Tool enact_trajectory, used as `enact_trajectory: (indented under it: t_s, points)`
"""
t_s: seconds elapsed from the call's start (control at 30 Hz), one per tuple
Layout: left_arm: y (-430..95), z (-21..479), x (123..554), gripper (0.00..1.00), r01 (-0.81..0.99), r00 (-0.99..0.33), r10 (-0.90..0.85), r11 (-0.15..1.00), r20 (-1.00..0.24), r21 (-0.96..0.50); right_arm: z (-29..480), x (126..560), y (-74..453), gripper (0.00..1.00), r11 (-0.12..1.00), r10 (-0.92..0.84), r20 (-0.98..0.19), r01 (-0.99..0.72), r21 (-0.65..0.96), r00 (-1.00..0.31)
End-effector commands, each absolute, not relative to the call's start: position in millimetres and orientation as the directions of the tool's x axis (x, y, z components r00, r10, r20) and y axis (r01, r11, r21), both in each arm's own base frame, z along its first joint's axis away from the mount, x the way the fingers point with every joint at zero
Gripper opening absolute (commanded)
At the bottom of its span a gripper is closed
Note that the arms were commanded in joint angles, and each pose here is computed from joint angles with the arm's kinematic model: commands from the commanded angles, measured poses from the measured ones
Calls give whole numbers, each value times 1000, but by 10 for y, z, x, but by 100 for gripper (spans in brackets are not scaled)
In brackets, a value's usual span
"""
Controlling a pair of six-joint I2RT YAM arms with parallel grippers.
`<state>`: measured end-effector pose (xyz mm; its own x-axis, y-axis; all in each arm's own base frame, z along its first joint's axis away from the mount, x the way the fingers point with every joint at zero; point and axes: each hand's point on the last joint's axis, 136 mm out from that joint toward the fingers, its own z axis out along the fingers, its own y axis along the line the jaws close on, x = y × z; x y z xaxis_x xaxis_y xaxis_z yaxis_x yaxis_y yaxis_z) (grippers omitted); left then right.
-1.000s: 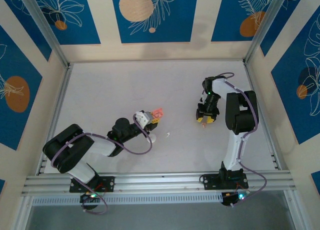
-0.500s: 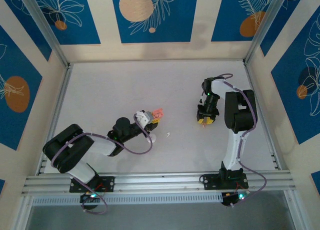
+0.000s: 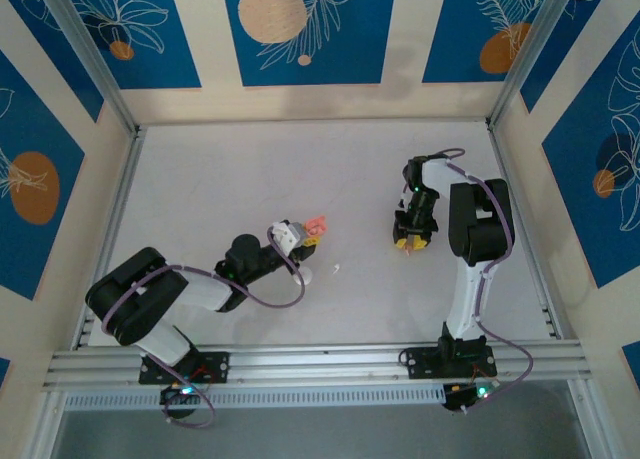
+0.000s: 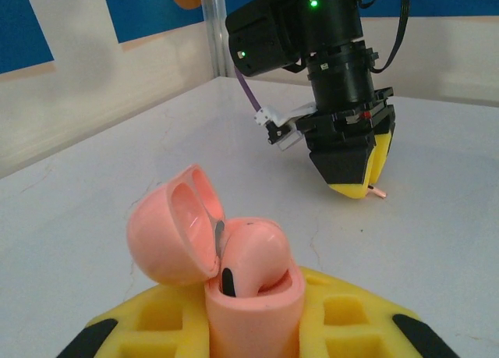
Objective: Insert the wireless bluetooth earbuds into the charging case
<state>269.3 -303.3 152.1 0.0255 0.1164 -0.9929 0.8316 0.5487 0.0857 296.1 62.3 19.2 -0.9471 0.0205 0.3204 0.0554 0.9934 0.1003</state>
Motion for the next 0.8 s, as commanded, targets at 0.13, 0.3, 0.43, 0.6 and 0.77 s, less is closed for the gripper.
enact_trajectory:
  t_s: [0.13, 0.3, 0.43, 0.6, 0.77]
  points:
    - [-3078, 1656, 2663, 15, 837, 63, 89, 539, -994, 101, 166, 2855, 650, 33, 992, 22, 352, 63, 106, -936]
    - [-3082, 1656, 2651, 15, 837, 65, 91, 537, -994, 104, 205, 2925, 674, 31, 990, 24, 309, 65, 122, -951]
    - [-3094, 1658, 2650, 15, 838, 69, 95, 534, -993, 109, 298, 2994, 701, 30, 988, 30, 256, 68, 141, -966]
    - [-3147, 1635, 2639, 15, 846, 69, 108, 520, -992, 116, 465, 3121, 811, 29, 972, 60, 112, 83, 217, -992]
    - [-3220, 1625, 2624, 15, 849, 72, 108, 515, -991, 118, 657, 3189, 1053, 27, 928, 103, -22, 88, 361, -994]
